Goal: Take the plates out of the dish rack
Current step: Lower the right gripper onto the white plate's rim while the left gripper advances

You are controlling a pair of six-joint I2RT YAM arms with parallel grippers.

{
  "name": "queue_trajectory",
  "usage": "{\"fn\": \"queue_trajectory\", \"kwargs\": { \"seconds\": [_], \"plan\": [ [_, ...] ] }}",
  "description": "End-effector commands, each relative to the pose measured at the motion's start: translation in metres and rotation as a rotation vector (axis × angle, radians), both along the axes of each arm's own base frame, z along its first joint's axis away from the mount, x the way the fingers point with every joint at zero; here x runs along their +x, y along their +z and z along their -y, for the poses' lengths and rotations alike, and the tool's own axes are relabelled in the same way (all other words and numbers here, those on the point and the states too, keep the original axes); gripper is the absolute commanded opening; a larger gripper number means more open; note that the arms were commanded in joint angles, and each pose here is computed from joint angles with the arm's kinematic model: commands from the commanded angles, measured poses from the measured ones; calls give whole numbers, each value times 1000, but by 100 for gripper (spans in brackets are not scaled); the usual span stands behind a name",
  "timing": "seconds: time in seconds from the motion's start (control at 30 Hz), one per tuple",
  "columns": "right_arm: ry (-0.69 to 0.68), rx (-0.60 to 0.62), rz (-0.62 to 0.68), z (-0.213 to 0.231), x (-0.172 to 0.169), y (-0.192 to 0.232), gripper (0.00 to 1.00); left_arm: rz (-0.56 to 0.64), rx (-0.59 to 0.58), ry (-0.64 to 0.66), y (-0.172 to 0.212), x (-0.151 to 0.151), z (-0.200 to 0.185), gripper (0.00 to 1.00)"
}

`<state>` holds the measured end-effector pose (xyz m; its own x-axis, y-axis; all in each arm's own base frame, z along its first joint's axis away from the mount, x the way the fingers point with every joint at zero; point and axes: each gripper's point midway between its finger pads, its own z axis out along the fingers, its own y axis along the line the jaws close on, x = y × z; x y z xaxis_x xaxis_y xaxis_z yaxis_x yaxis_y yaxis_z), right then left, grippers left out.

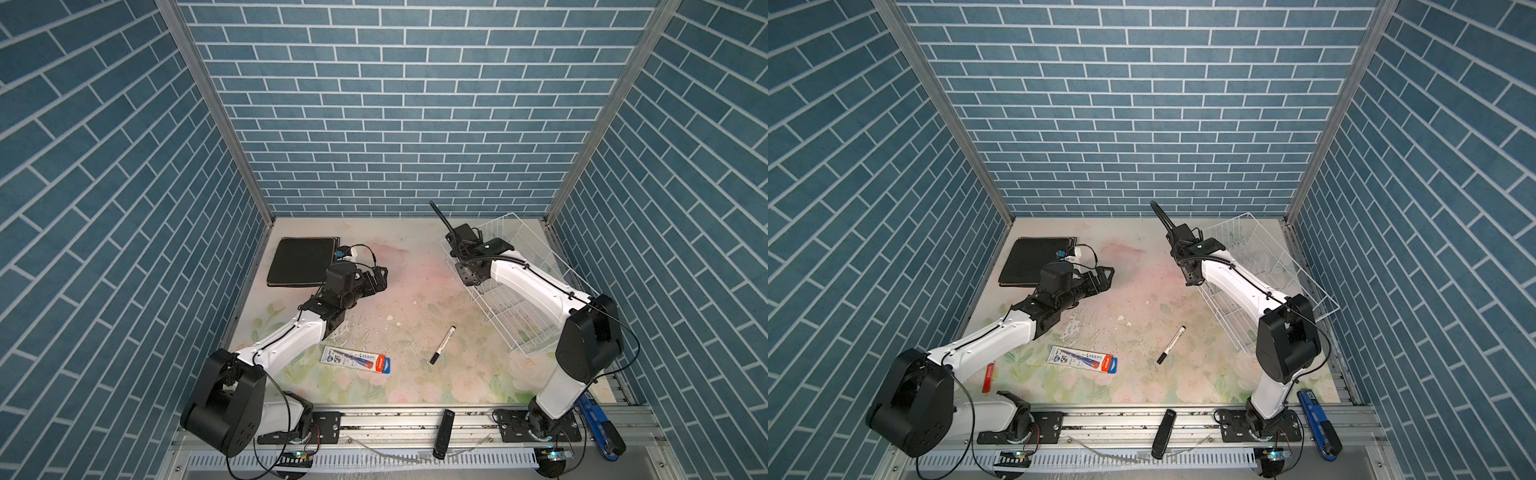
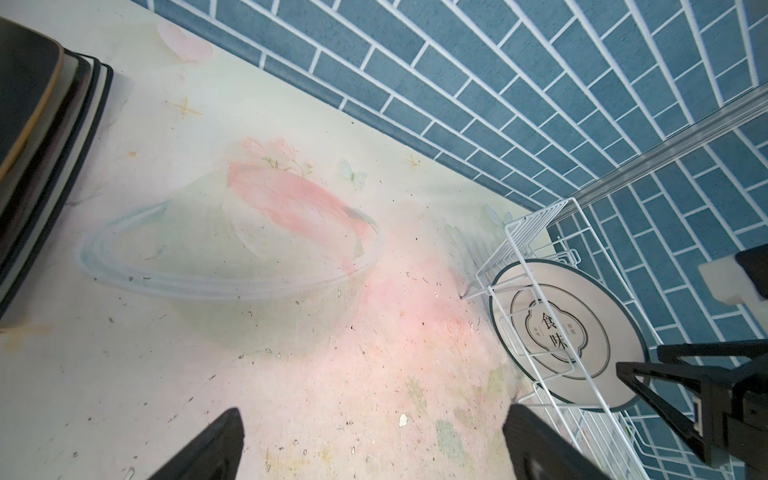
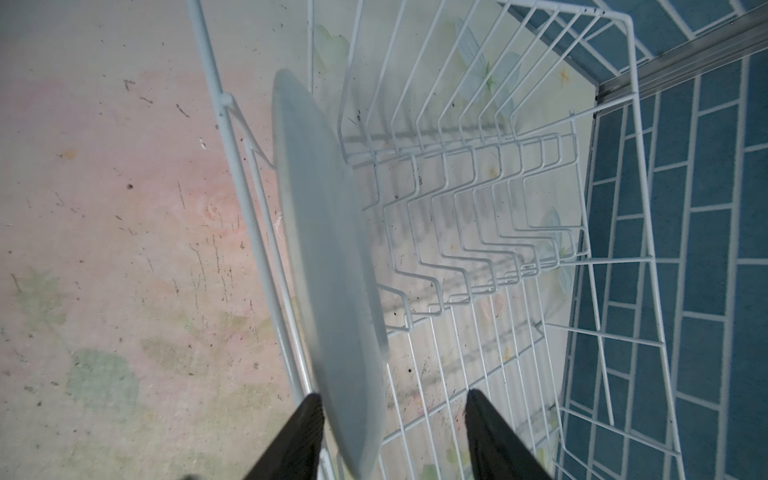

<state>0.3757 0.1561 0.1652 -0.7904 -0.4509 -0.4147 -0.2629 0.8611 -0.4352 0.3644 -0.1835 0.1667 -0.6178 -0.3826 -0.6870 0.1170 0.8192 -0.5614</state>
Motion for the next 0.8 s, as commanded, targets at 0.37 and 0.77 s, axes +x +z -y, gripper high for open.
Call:
{"fn": "queue_trajectory", "kwargs": {
  "seconds": [0.37,0.77],
  "plan": [
    [26,-77,-5,-8,16,-6,43,1,-4,-7,0,-4,1,100],
    [17,-121,-12,-4,17,-15,36,-5,4,-5,-3,-2,1,100]
  ]
}}
